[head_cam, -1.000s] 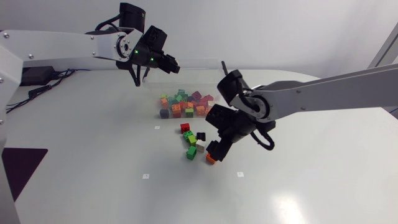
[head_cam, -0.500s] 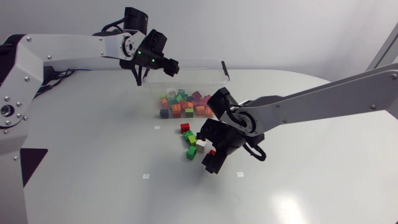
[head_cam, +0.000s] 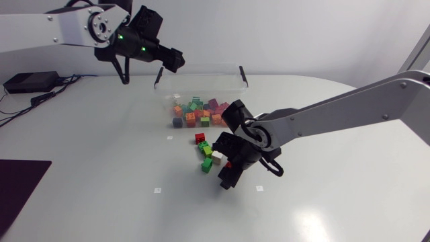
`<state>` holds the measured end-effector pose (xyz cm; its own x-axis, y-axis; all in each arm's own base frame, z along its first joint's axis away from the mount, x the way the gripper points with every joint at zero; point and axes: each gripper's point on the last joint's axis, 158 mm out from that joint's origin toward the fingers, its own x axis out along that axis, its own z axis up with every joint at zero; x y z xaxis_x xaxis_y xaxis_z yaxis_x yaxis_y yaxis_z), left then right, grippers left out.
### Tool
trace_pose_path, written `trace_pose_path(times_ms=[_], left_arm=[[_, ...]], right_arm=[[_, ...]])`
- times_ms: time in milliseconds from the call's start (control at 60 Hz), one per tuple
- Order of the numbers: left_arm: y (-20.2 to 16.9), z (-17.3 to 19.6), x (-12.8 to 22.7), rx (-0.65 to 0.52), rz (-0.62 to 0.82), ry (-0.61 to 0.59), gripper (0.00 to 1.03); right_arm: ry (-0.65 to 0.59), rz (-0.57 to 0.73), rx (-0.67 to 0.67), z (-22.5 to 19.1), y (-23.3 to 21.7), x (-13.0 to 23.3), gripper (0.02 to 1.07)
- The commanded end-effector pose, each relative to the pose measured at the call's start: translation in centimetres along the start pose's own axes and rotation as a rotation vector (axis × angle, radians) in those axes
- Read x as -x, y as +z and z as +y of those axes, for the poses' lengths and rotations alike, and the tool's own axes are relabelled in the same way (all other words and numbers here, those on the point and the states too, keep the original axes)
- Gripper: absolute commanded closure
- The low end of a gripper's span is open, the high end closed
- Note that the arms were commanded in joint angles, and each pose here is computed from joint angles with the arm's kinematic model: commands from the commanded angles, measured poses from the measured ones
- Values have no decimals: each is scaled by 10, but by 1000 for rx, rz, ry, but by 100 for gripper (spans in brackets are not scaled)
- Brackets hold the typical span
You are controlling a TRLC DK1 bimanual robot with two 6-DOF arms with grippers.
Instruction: Place the duplo bricks in the container
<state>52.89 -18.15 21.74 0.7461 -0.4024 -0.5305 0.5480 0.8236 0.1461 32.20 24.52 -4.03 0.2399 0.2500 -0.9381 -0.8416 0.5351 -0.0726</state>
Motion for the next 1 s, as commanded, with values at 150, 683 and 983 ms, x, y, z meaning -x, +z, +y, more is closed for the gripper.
trace_pose_path(times_ms=[150,683,983], left_arm=[[-31,-28,45,-94,88,-43,5],[-197,-140,20,-161,567,-266,6],[-222,-185,-11,-73,706,-282,6]], right_arm=[[-6,30,-16,-4,-6,-6,64],[-88,-115,-138,-50,5,67,80],[-145,-201,-263,-87,-6,110,79]])
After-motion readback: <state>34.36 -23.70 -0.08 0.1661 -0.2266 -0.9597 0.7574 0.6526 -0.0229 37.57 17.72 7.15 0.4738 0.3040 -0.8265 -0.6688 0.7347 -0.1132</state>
